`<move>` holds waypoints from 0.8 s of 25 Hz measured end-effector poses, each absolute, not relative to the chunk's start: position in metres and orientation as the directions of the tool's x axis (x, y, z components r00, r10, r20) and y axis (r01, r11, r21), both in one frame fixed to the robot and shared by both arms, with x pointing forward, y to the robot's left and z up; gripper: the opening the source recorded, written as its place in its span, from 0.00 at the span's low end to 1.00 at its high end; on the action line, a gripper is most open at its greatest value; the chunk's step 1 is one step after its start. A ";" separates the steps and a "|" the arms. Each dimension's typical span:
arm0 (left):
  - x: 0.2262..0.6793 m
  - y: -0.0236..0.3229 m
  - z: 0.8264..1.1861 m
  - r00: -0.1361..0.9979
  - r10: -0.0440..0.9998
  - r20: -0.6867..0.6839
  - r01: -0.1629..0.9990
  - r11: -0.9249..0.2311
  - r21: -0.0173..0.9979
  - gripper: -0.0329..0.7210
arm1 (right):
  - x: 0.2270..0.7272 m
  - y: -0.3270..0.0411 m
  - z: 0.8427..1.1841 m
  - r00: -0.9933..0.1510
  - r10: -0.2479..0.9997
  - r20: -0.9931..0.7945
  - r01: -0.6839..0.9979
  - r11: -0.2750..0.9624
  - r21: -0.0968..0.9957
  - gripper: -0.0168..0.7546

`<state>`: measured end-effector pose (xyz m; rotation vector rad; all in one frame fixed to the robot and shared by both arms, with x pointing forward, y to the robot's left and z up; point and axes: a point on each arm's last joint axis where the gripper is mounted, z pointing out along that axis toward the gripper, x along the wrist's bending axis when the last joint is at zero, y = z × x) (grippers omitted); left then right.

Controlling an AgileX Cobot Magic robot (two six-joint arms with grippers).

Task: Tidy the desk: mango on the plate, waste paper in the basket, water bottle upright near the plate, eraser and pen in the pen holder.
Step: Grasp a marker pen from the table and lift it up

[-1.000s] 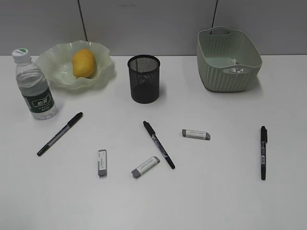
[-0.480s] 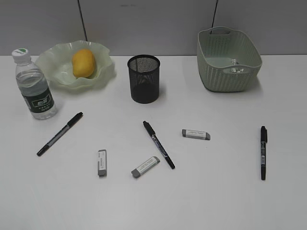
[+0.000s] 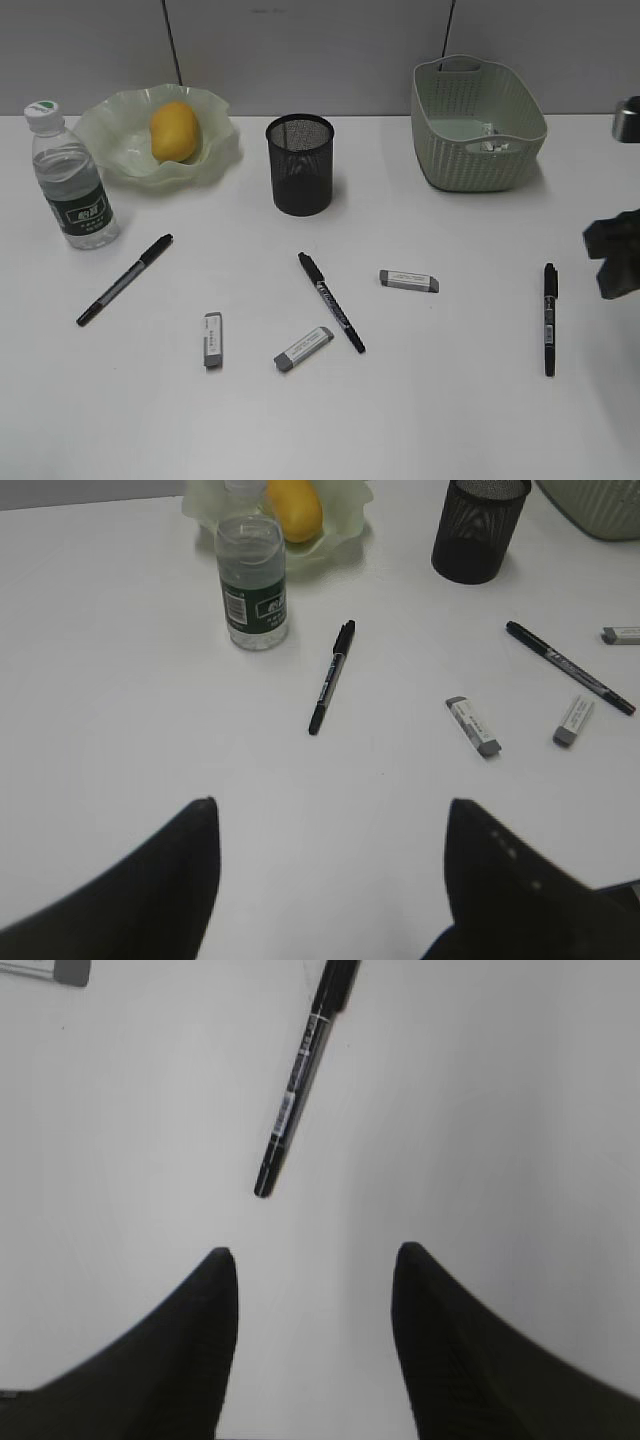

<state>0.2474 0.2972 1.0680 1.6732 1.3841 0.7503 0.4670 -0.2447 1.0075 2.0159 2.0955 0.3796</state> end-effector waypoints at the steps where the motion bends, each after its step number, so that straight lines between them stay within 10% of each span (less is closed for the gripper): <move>1: 0.247 0.297 1.068 0.218 0.974 -0.054 0.486 -0.060 0.872 0.75 | 0.476 -0.242 1.001 -0.038 0.999 0.027 0.951 0.028 0.309 0.55; 20: 0.247 0.297 1.068 0.218 0.974 -0.054 0.486 -0.061 0.872 0.75 | 0.595 -0.244 0.907 0.100 0.995 0.016 0.985 -0.101 0.139 0.54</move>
